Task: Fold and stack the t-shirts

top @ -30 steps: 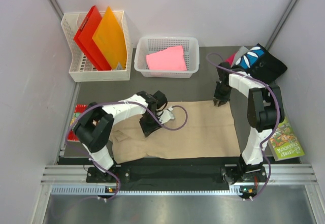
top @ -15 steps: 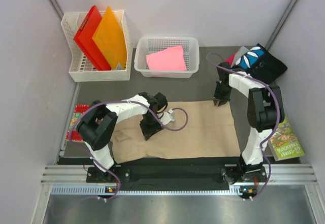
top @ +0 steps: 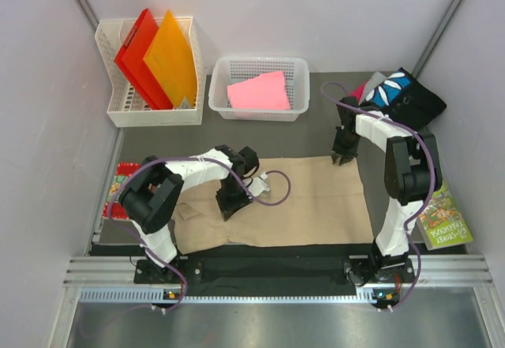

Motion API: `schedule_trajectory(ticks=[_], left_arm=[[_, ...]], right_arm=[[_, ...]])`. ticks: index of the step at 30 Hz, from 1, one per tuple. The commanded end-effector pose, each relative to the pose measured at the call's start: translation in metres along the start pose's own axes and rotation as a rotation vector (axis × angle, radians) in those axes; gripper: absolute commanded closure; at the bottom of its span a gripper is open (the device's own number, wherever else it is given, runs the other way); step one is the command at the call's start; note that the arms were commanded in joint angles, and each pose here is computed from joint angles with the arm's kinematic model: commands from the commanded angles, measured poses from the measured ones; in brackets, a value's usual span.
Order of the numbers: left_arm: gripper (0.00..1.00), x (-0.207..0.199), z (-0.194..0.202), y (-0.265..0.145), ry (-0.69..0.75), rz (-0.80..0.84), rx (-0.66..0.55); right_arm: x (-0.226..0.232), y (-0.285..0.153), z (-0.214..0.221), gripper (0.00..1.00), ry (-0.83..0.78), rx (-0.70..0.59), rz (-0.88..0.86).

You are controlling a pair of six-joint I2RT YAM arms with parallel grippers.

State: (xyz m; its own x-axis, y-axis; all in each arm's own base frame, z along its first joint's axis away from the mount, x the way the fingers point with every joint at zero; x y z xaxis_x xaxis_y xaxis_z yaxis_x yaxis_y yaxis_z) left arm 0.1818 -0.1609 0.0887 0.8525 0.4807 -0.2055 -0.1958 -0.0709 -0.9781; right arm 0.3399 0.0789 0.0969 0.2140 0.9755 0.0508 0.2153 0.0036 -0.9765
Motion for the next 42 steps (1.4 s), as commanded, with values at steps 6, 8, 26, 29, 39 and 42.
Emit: schedule_trajectory(ticks=[6, 8, 26, 29, 39, 42], left_arm=[[0.94, 0.002, -0.008, -0.012, 0.011, -0.035, -0.036], [0.94, 0.002, -0.009, -0.02, 0.01, -0.043, -0.041], [0.78, -0.054, -0.009, -0.044, 0.103, 0.277, -0.024], [0.77, -0.056, -0.008, -0.037, 0.097, 0.292, -0.015], [0.73, 0.004, -0.025, -0.08, 0.052, 0.0, -0.213], [0.72, 0.057, -0.014, -0.086, -0.057, -0.128, -0.221]], right_arm=[[-0.003, -0.02, -0.005, 0.76, 0.007, -0.066, -0.014], [-0.002, -0.02, -0.004, 0.76, 0.005, -0.067, -0.016], [-0.004, -0.021, -0.002, 0.76, 0.007, -0.065, -0.005], [-0.004, -0.022, -0.004, 0.76, 0.007, -0.069, -0.007], [-0.006, -0.022, -0.001, 0.74, 0.002, -0.065, 0.0], [-0.005, -0.022, -0.001, 0.74, 0.0, -0.069, 0.001]])
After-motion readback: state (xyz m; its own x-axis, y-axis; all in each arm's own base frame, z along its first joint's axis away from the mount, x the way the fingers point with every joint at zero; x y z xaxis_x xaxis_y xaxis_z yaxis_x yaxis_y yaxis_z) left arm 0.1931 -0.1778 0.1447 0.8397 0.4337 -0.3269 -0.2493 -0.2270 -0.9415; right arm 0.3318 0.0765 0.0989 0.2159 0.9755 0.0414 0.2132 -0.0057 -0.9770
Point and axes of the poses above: each gripper's point midway between its finger pads, its own y axis out along the fingers, its own x axis along the line the jaws close on, z = x × y, the point moved 7 cm from there along -y, back along the fingers, and after that the axes turned 4 degrees about -y, right-handed, at the moved point
